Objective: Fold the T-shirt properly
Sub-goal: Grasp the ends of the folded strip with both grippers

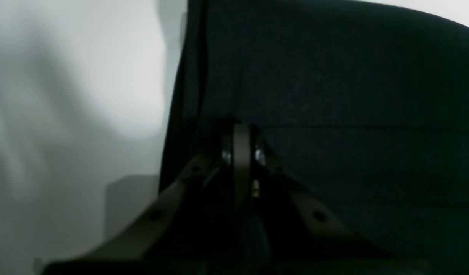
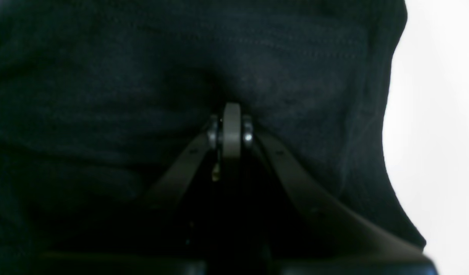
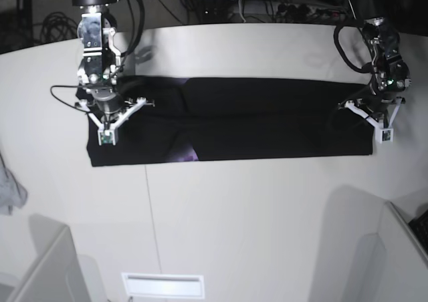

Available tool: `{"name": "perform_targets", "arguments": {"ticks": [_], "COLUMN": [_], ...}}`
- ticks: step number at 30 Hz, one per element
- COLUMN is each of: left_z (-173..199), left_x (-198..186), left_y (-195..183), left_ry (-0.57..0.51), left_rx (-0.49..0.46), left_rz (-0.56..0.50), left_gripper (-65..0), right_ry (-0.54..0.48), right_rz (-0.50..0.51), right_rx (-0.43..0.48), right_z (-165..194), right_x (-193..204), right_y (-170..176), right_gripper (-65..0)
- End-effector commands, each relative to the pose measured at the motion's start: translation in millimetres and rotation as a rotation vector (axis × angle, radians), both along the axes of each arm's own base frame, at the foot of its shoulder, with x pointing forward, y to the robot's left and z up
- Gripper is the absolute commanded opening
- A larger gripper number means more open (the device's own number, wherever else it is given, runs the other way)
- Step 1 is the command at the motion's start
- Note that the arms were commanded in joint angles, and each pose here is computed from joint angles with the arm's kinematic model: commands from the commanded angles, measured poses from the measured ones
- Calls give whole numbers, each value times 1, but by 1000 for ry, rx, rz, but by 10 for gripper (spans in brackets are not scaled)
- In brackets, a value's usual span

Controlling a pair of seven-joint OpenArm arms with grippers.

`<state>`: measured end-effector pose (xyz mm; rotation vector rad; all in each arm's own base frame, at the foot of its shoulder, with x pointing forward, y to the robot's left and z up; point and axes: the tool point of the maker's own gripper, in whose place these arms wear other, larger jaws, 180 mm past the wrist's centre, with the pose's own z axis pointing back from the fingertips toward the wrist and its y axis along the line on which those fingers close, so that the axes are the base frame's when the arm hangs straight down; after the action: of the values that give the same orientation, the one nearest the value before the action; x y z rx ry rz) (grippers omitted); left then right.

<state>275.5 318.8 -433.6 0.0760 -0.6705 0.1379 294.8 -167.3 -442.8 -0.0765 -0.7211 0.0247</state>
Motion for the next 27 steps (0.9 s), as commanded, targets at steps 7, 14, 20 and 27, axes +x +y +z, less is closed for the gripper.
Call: {"name": "perform_targets", "arguments": {"ticks": [7, 14, 20, 27], "left_z": [-12, 35, 114, 137], "left_x": [13, 40, 47, 22], "left_y": [-2, -1, 5, 15], "left_ry": [96, -27, -171, -284], "left_rx": [26, 66, 89, -82], "left_rz": [-16, -35, 22, 98], "left_gripper": [-650, -650, -650, -650], "right_ry": [11, -147, -307, -270], "right_rz": [-60, -36, -14, -13], "right_rx": [-33, -34, -38, -33], "right_z": [4, 58, 118, 129], "right_x": [25, 46, 49, 32], "right_y": [-28, -18, -9, -5], "right_gripper": [-650, -650, -650, -650]}}
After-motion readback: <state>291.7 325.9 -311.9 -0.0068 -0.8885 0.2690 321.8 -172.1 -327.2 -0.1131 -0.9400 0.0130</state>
